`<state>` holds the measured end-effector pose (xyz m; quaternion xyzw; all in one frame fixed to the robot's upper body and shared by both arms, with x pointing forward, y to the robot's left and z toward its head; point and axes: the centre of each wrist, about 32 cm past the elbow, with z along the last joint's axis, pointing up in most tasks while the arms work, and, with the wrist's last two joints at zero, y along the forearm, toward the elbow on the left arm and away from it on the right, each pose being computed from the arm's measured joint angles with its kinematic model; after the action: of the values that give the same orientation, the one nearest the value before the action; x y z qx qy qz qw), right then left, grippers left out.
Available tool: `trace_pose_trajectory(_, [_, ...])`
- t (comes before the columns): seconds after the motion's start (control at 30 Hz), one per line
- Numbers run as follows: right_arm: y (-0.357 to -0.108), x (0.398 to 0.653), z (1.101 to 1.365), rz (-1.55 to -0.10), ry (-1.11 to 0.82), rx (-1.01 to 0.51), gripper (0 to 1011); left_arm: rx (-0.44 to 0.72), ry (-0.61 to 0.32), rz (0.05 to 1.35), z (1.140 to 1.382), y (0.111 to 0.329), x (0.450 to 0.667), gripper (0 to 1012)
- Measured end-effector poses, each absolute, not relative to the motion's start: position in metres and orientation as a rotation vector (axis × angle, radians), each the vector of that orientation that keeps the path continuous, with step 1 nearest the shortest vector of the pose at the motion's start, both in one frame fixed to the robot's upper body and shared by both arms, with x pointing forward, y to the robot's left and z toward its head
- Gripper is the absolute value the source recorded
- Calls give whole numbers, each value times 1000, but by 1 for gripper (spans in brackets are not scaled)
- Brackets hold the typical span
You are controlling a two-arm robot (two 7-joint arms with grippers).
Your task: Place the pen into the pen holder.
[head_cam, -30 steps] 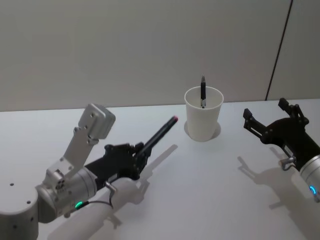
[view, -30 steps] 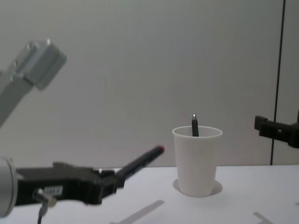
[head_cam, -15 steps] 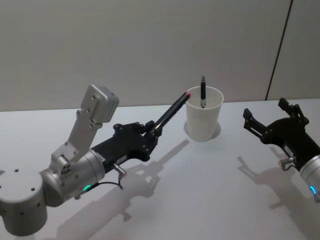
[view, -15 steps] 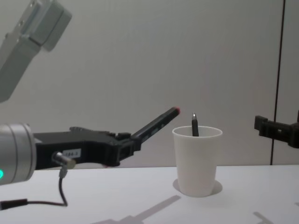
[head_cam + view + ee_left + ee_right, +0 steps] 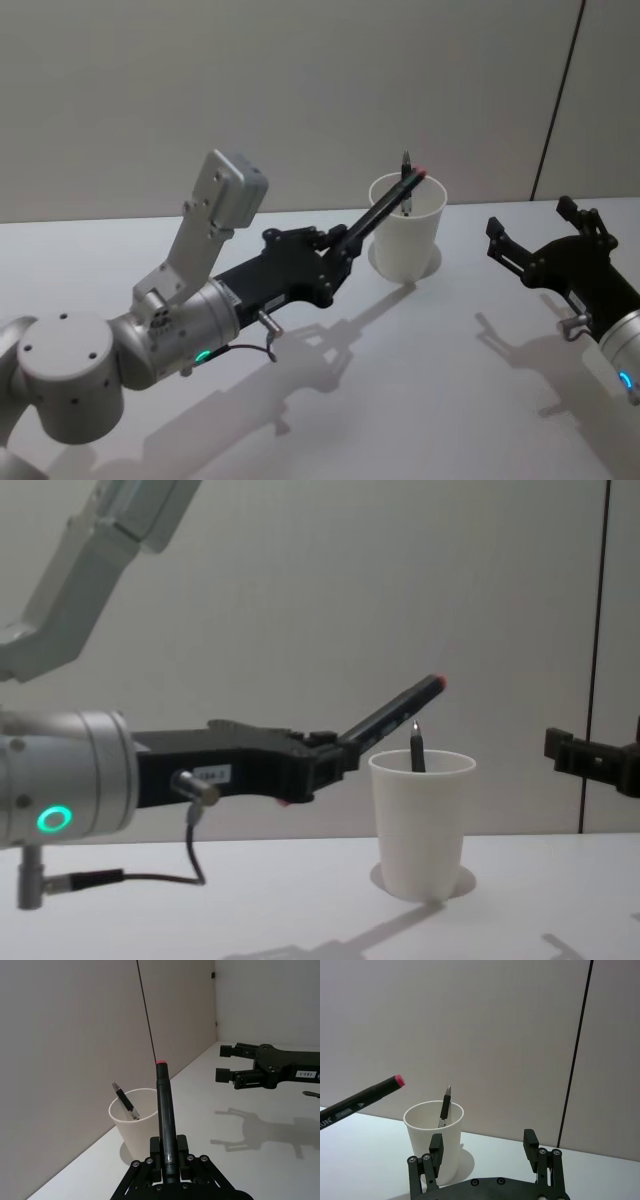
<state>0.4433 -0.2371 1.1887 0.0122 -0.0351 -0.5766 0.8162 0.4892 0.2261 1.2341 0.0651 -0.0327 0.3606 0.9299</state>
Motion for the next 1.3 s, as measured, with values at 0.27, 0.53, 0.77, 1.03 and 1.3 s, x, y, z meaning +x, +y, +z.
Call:
trace_pose_trajectory(0.27, [-237,443,1189,-1229,-75,26,1002,107,-64,690,1237,217,497,187])
trace_pose_trajectory(0.53, [-237,443,1189,-1229,-75,26,1002,81,-44,630,1240,209,505,187])
trace_pose_trajectory(0.77, [-237,443,1189,-1230,-75,26,1002,62,-22,584,1241,203,510,187])
trace_pose_trajectory(1.03, [-237,443,1189,-1229,-75,26,1001,40,-3,554,1242,197,515,187])
trace_pose_trajectory(1.3, [-237,443,1189,-1229,-75,26,1002,16,2,545,1242,192,519,187])
